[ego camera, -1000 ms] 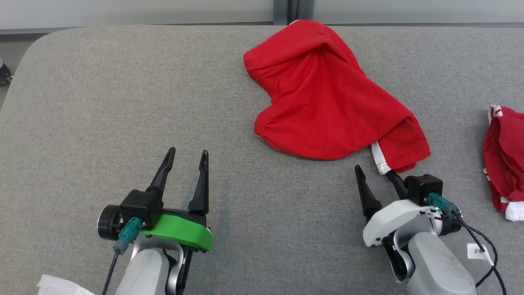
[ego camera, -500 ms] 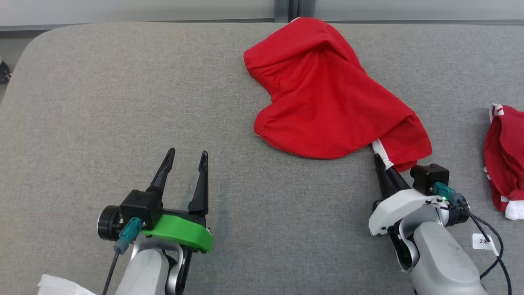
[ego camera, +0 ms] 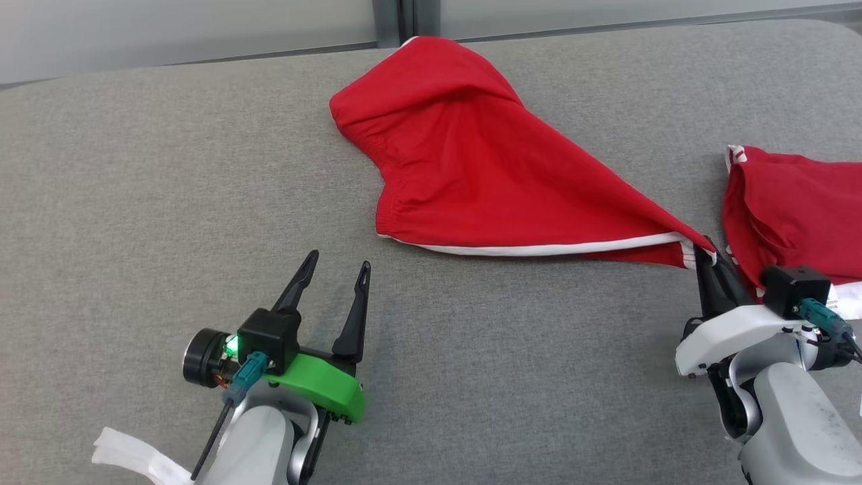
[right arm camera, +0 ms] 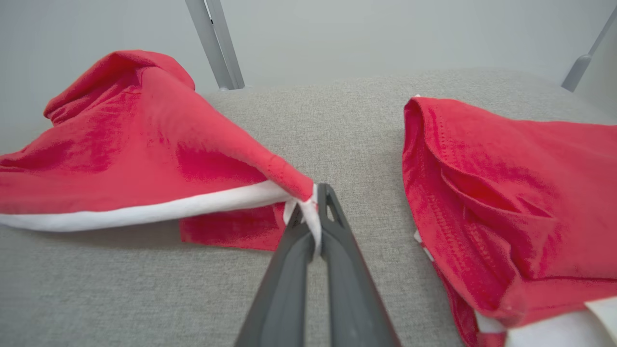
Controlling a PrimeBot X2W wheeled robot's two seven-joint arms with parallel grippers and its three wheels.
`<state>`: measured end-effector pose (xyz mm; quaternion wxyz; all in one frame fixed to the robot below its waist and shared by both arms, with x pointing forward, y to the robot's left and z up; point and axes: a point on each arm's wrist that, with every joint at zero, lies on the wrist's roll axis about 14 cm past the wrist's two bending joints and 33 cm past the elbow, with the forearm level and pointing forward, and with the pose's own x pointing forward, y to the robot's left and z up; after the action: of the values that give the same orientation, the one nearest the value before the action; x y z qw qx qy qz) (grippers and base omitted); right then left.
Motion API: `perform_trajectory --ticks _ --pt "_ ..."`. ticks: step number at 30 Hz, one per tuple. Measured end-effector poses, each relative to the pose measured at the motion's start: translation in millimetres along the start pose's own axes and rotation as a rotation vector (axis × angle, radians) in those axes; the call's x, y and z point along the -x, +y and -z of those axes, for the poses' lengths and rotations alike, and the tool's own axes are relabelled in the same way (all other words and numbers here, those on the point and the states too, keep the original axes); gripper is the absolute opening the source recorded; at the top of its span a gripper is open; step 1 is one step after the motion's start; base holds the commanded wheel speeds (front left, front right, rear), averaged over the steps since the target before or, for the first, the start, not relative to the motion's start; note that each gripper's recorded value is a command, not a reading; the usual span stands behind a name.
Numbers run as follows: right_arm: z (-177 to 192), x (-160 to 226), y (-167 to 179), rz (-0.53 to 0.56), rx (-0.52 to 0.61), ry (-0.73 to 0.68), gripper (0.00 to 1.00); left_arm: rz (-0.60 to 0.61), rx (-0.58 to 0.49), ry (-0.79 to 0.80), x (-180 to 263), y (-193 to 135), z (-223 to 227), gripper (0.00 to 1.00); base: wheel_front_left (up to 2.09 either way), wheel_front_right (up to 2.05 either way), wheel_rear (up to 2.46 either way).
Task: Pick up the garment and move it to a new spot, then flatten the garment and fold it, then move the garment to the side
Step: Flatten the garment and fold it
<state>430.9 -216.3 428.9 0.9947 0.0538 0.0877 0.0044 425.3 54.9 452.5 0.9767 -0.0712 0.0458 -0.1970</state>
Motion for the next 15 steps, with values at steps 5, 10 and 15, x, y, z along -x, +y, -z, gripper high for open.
perform_trajectory --ticks 5,10,15 --pt "-5.4 5.7 -13.4 0.026 0.004 0.0 0.0 0.071 -0.025 0.031 -12.1 -15.3 9.2 1.0 0.0 0.0 0.0" --pt "-1.9 7.9 -14.4 0.025 0.0 0.019 0.0 0.157 -0.045 0.085 -22.0 -34.4 25.5 1.0 0.0 0.0 0.0" --pt "-1.5 9.0 -16.0 0.024 0.006 0.022 0.0 0.184 -0.065 0.142 -29.6 -36.9 39.1 1.0 0.0 0.0 0.0"
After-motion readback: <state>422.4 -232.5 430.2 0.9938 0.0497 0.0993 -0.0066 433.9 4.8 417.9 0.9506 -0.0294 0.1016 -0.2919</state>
